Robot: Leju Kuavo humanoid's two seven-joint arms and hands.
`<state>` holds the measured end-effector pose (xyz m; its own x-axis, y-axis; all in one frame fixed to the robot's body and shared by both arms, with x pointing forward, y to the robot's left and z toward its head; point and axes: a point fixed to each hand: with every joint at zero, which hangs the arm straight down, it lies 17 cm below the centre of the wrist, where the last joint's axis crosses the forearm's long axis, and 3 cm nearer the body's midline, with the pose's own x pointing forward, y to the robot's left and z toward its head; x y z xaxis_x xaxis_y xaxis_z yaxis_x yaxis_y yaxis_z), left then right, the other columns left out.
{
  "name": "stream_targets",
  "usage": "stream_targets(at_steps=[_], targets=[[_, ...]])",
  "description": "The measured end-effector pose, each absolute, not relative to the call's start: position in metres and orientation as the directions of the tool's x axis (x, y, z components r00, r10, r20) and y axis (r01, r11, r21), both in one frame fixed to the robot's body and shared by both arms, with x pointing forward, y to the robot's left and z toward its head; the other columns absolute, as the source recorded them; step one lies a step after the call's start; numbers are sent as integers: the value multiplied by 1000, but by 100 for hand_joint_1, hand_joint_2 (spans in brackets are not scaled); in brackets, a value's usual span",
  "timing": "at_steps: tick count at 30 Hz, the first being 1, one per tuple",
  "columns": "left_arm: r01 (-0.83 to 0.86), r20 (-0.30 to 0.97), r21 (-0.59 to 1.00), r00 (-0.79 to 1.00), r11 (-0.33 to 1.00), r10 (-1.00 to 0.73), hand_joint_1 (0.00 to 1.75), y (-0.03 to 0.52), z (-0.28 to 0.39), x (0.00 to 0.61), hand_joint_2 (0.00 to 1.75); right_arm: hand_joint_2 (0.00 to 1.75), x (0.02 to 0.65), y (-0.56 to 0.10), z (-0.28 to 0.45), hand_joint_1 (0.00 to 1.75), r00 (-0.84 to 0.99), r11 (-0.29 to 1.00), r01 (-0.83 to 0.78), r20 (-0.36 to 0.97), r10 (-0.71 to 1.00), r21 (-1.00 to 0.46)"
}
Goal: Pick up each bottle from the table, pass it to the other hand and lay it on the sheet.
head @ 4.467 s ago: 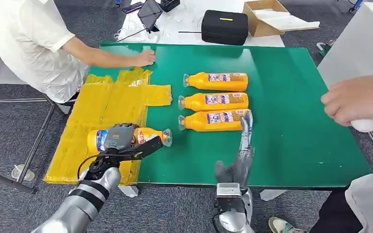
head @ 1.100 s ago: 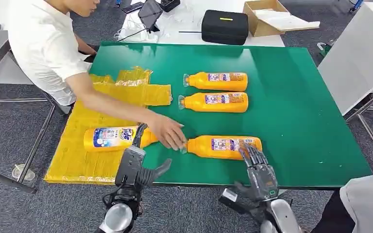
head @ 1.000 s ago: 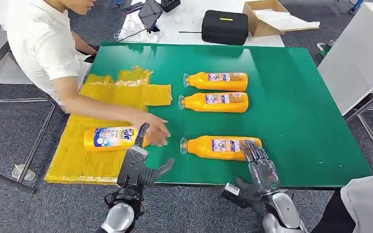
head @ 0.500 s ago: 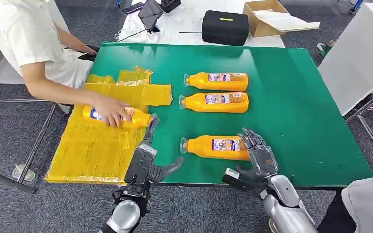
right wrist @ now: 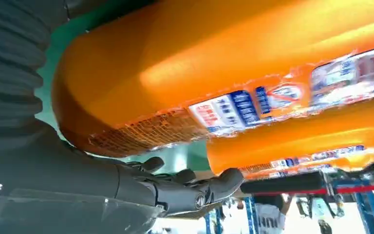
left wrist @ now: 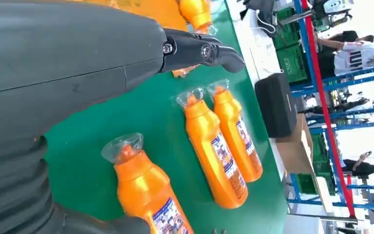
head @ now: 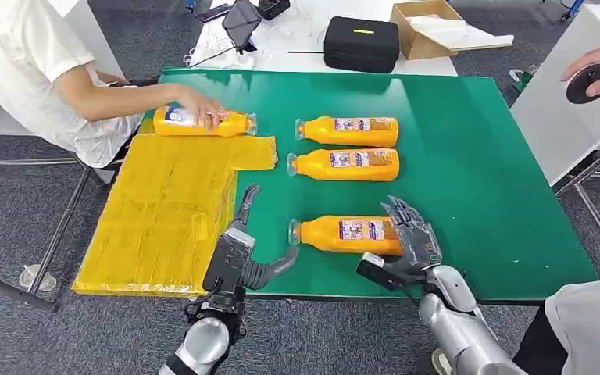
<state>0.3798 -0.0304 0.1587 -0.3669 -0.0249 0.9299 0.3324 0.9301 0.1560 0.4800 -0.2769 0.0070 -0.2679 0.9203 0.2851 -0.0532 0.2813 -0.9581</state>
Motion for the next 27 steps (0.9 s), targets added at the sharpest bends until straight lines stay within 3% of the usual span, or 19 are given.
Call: stream_targets(at_steps=[21, 22, 23, 27], targets=[[388, 931, 162, -366, 907, -10, 0, -51, 159, 377, 175, 175, 496, -279, -14, 5, -207, 302, -198, 341, 917, -933], [390, 930, 162, -367, 906, -9, 0, -52, 159, 376, 175, 175, 496, -277, -15, 133, -209, 300, -206, 342, 916, -931], [393, 930, 163, -367, 905, -8, 0, -52, 159, 376, 175, 175, 496, -276, -16, 175, -213, 297, -216, 342, 915, -930], [406, 929, 168, -371, 898, -6, 0, -56, 160, 376, 175, 175, 491, -269, -22, 175, -241, 283, -248, 342, 908, -926]])
